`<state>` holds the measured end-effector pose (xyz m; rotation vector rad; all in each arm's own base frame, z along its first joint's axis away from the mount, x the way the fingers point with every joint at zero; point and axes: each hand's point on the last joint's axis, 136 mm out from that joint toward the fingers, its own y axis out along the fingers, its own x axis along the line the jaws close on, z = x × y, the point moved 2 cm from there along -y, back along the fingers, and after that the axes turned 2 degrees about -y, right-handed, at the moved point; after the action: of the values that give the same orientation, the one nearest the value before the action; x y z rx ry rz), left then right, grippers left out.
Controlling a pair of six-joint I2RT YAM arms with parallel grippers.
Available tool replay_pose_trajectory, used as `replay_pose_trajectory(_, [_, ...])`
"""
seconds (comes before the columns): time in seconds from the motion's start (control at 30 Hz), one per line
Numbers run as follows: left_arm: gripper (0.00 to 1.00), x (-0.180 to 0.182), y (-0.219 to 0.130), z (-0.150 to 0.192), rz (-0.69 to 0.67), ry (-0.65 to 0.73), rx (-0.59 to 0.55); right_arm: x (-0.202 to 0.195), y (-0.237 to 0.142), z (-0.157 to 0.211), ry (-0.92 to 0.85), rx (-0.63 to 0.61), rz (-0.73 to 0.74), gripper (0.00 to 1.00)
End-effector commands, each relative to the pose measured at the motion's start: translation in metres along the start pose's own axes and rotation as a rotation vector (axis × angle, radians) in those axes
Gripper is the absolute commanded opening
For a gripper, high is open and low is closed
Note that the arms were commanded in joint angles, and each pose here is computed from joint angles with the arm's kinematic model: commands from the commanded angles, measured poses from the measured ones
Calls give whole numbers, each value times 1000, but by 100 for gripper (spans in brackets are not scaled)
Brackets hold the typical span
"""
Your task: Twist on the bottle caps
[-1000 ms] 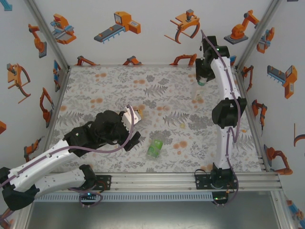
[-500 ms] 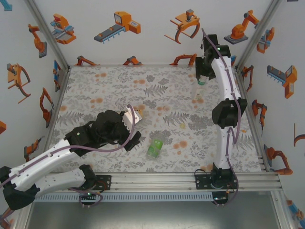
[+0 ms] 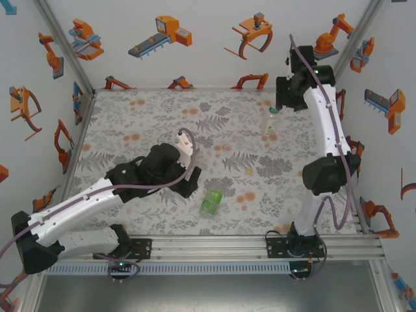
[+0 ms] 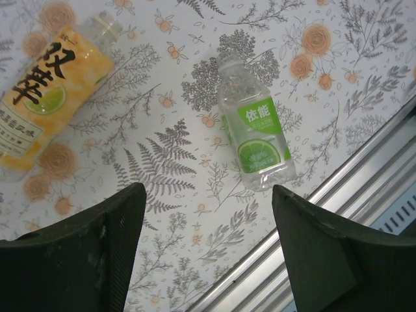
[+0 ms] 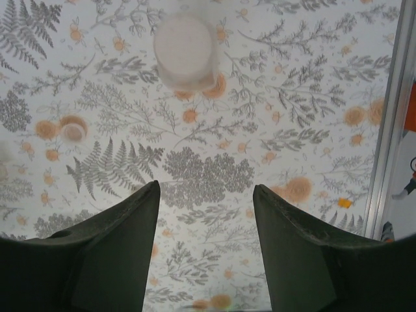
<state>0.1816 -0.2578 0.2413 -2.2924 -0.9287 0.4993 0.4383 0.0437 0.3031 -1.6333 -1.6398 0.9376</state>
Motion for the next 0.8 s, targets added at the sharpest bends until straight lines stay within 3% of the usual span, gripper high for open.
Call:
replay_pose_trajectory(0.0, [73, 2, 4, -3, -32, -133, 34, 1, -15, 15, 48, -21, -18, 56])
replay_pose_trajectory(0.27, [73, -9, 34, 8, -62, -248, 117, -1, -31, 70, 88, -9, -38, 56])
replay_pose_trajectory(0.77, [78, -53, 94, 36, -131, -141, 255, 1, -39, 142, 119, 41, -77, 57])
